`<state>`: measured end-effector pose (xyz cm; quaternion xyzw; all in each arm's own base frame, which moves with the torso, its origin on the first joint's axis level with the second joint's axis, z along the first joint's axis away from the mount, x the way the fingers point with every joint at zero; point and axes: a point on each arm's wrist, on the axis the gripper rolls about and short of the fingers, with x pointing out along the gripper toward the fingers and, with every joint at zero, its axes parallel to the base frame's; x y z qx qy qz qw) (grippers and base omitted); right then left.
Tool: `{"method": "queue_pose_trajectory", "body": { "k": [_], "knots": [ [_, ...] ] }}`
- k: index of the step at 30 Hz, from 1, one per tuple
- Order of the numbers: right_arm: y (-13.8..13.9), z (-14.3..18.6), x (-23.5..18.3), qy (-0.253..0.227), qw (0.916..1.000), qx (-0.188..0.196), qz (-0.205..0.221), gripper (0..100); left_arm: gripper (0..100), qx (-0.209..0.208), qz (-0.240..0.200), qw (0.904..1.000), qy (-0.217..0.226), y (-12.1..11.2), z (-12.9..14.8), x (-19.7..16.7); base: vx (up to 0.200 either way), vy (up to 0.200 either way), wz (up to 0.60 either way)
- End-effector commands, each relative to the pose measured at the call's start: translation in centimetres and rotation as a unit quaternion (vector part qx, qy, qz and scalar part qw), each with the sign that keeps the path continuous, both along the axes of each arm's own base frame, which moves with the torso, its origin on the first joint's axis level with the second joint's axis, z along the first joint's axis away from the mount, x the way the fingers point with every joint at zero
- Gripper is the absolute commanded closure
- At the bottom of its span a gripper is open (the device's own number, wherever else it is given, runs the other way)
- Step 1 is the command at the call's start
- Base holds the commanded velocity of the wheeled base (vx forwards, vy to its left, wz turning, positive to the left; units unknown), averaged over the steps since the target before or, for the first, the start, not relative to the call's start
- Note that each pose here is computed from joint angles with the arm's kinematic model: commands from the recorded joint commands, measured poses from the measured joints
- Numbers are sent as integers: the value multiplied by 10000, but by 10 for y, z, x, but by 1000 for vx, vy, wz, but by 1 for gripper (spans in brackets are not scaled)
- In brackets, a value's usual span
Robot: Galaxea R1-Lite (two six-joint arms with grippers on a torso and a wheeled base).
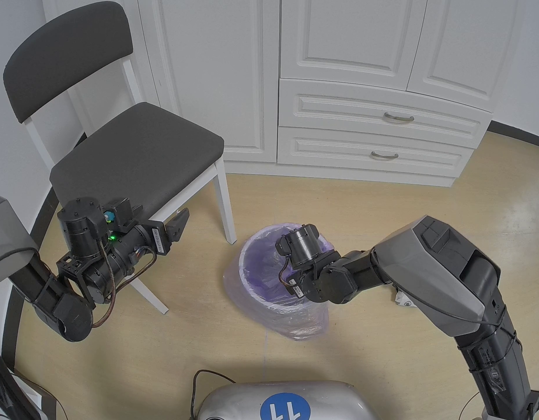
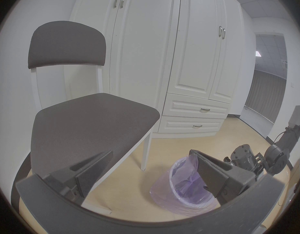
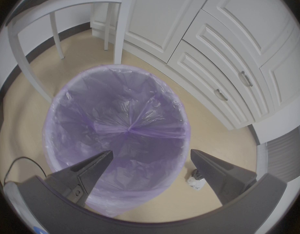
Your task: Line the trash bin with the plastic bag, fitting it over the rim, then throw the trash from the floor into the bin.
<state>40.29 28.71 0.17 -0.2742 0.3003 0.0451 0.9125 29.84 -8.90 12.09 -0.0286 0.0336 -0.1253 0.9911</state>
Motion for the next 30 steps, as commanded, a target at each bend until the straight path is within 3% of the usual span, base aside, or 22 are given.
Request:
{"method": "queue_pose_trajectory", "body": {
  "k": [1,20,26,30],
  "knots": [
    [-3,1,-4,16,9998,-190,-25,0,0,4,26,10000,8,1,-1,1,0,0,0],
    [-22,-4,-23,371,9979,-525,-32,0,0,16,17,10000,-3,1,-1,0,0,0,0],
    [-20,-3,-22,333,9982,-491,-29,0,0,16,25,10000,-3,1,-1,0,0,0,0],
    [-10,3,-14,43,9997,-260,-21,0,0,14,25,10000,-10,1,0,1,0,0,0]
  ]
}}
